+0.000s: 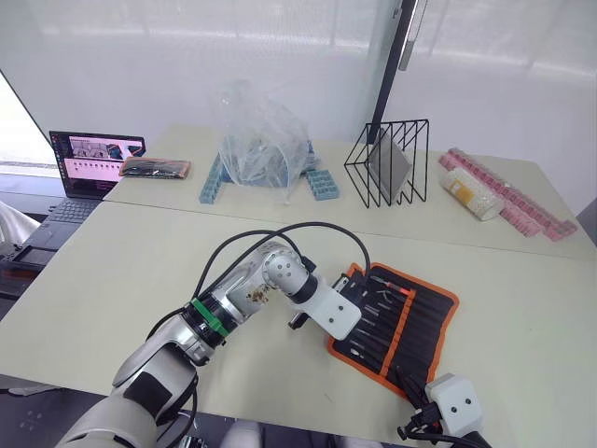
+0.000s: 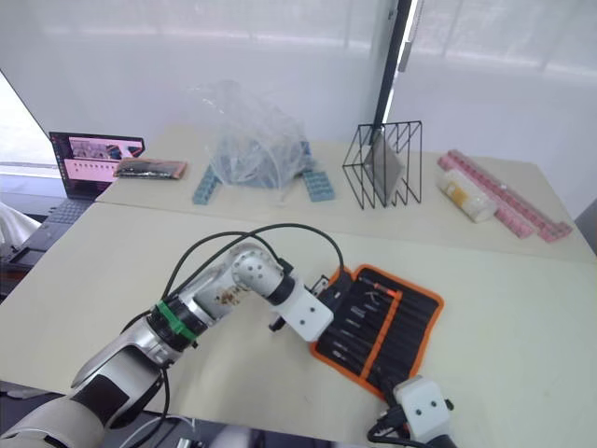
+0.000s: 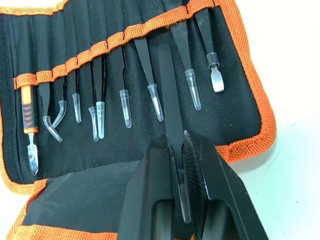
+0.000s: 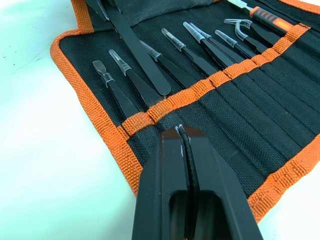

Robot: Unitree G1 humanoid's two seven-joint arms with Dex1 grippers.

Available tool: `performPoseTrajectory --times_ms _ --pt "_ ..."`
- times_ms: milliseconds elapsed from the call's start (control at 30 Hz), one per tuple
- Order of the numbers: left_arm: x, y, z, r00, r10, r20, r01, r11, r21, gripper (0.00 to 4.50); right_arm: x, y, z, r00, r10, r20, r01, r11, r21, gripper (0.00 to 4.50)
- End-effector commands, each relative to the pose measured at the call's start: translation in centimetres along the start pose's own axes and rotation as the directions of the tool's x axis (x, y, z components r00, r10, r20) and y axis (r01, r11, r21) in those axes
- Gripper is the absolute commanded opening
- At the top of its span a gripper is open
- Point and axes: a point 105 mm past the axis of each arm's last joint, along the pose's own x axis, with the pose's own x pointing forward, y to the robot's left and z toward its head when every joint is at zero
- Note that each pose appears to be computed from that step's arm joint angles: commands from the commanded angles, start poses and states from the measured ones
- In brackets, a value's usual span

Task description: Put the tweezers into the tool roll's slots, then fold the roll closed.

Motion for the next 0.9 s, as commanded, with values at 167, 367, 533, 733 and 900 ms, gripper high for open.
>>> performPoseTrajectory --times_ms 167,367,533,733,900 --pt "0.7 0.8 1.6 1.000 -0.016 0.007 0.015 0.998 0.062 0.02 -0.6 1.1 -2.2 0.994 0.028 -0.104 -0.024 0.999 0.041 0.00" --pt "1.1 0.6 2.2 0.999 -0.044 -0.001 0.044 0.997 0.070 0.02 -0.4 1.3 -2.2 0.995 0.025 -0.101 -0.021 0.999 0.046 0.00" --pt "1.5 0.4 2.8 0.998 -0.057 0.000 0.057 0.995 0.077 0.02 -0.4 1.3 -2.2 0.995 0.024 -0.101 -0.019 0.999 0.049 0.00" --pt "2.3 0.6 3.9 0.998 -0.060 0.025 0.057 0.994 0.088 0.02 -0.4 1.2 -2.3 0.995 0.024 -0.102 -0.019 0.999 0.049 0.00" --pt "3.1 1.0 5.0 0.995 -0.060 0.076 0.054 0.996 0.072 0.02 -0.4 1.1 -2.2 0.994 0.025 -0.103 -0.020 0.999 0.045 0.00"
